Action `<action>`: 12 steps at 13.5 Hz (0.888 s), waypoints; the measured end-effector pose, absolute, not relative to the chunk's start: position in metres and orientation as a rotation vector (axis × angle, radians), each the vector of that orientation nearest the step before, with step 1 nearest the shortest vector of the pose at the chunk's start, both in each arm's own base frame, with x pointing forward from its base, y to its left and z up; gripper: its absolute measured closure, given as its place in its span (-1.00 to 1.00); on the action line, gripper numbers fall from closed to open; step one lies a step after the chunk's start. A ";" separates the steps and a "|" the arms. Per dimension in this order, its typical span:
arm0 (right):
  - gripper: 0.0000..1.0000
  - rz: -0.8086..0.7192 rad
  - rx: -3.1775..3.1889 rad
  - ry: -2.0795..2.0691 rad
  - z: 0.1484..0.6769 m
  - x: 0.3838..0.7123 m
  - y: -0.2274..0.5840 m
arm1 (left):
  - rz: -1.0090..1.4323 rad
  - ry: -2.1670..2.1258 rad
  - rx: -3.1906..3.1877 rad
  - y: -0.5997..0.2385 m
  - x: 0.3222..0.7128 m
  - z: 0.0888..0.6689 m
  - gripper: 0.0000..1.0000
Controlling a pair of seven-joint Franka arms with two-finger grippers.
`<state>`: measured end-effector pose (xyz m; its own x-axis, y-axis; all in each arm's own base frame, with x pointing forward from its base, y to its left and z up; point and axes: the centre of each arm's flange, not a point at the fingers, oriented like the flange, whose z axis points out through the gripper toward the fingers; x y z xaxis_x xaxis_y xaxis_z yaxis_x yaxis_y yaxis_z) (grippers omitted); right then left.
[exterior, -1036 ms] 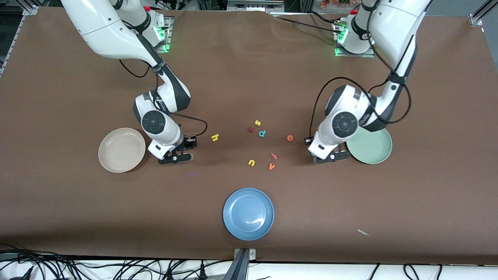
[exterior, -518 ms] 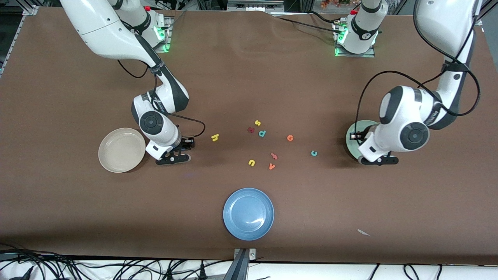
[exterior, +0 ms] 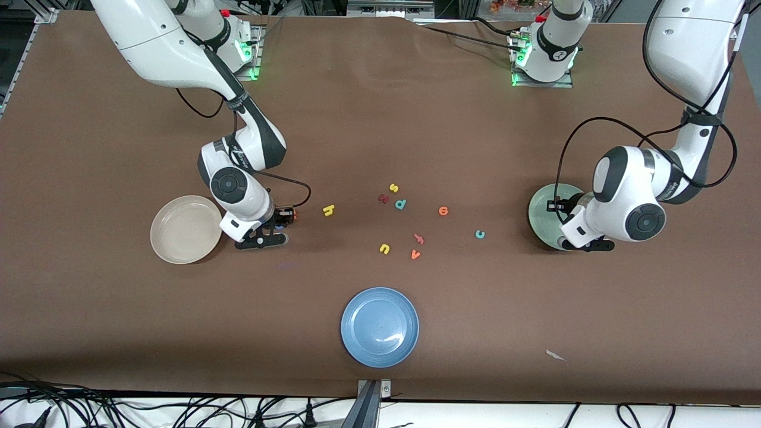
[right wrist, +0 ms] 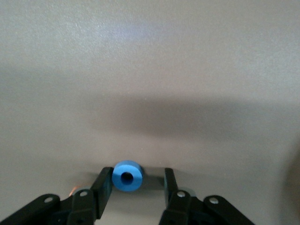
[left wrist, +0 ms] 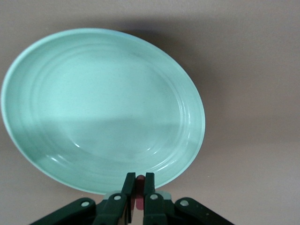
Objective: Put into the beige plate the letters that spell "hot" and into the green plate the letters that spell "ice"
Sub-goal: 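Drop the red letter in the green plate while the right gripper lifts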
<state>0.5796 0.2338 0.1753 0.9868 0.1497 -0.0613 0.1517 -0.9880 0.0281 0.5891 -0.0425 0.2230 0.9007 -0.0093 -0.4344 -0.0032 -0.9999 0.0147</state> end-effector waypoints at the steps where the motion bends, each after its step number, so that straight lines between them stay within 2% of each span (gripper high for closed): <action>1: 0.03 -0.093 3.098 0.236 0.176 0.578 0.234 | -0.700 -0.011 3.048 -0.043 0.589 0.220 0.74; 3: 0.10 -0.094 3.097 0.236 0.176 0.577 0.234 | -0.700 -0.010 3.048 -0.043 0.589 0.219 0.42; 7: 0.14 -0.093 3.097 0.236 0.176 0.577 0.234 | -0.649 -0.003 3.058 -0.049 0.598 0.231 -0.41; 10: 0.20 -0.093 3.098 0.238 0.177 0.577 0.235 | -0.574 0.113 3.079 -0.093 0.608 0.253 -0.99; 11: 0.34 -0.092 3.099 0.239 0.177 0.577 0.236 | -0.549 0.157 3.084 -0.112 0.609 0.260 -1.00; 12: 0.37 -0.092 3.099 0.240 0.177 0.577 0.236 | -0.523 0.192 3.081 -0.130 0.610 0.266 -1.00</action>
<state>0.5766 0.2361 0.1773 0.9864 0.1526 -0.0614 0.1545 -0.9876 0.0277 0.6102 -0.1302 0.2657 0.9367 0.1188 -0.3293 0.1224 -0.9924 -0.0099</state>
